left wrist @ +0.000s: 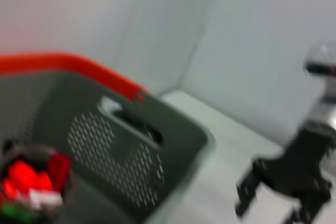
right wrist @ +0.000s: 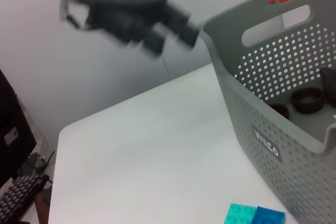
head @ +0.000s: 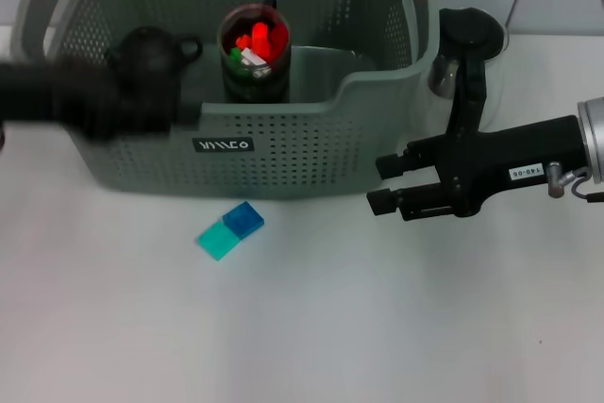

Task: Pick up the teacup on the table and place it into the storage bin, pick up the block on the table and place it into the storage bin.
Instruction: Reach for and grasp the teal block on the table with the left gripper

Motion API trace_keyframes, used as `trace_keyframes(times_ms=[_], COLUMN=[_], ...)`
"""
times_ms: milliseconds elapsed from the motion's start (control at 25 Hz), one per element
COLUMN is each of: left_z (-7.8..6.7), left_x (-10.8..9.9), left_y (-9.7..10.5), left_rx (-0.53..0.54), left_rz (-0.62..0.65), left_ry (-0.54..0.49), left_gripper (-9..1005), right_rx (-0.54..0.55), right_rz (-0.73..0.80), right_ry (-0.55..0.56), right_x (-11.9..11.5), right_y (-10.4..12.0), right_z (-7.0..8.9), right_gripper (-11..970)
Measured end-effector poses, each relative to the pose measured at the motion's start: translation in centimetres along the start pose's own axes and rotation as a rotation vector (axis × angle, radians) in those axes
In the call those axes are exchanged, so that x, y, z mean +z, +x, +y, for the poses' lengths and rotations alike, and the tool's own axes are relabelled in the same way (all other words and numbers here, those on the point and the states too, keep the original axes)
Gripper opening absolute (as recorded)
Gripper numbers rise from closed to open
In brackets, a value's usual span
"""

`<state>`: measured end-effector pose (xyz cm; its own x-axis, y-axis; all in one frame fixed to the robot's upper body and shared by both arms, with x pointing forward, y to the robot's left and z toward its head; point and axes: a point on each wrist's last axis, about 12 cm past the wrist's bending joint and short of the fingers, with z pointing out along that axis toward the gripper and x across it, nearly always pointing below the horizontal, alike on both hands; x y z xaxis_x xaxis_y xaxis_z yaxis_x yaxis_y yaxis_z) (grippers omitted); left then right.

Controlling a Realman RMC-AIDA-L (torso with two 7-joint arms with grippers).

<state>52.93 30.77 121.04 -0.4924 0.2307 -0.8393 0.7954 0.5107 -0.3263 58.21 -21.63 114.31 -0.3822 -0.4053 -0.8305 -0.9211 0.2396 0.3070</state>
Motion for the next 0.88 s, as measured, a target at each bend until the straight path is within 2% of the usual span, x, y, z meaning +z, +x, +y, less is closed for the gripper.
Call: trace_keyframes(times_ms=[120,160,360,640,880], left_z=[-0.3,-0.3,-0.1,0.5,0.8], left_x=[0.3,1.4,4.3,7.7,9.1], left_y=[1.1,2.2,3.6,4.1,4.2], left_rx=[-0.004,-0.021,-0.031,-0.042,-0.024], left_rz=[0.055,0.153,0.326,0.392,0.418], left_ry=[0.015,0.013,-0.049,-0.122,-0.178], left_gripper=[491,491,494,497,500], right_rx=[-0.001,-0.001,-0.001,0.004,0.006], right_rz=[0.001,0.001,0.000,-0.001,-0.001], right_ry=[-0.002,-0.004,-0.003,0.000,0.003], right_x=[0.0,0.0,0.0,-0.1,-0.1], right_y=[0.0,0.0,0.0,0.1,0.2], right_z=[0.0,0.0,0.0,0.0,0.0], right_gripper=[609,609,609,609,609])
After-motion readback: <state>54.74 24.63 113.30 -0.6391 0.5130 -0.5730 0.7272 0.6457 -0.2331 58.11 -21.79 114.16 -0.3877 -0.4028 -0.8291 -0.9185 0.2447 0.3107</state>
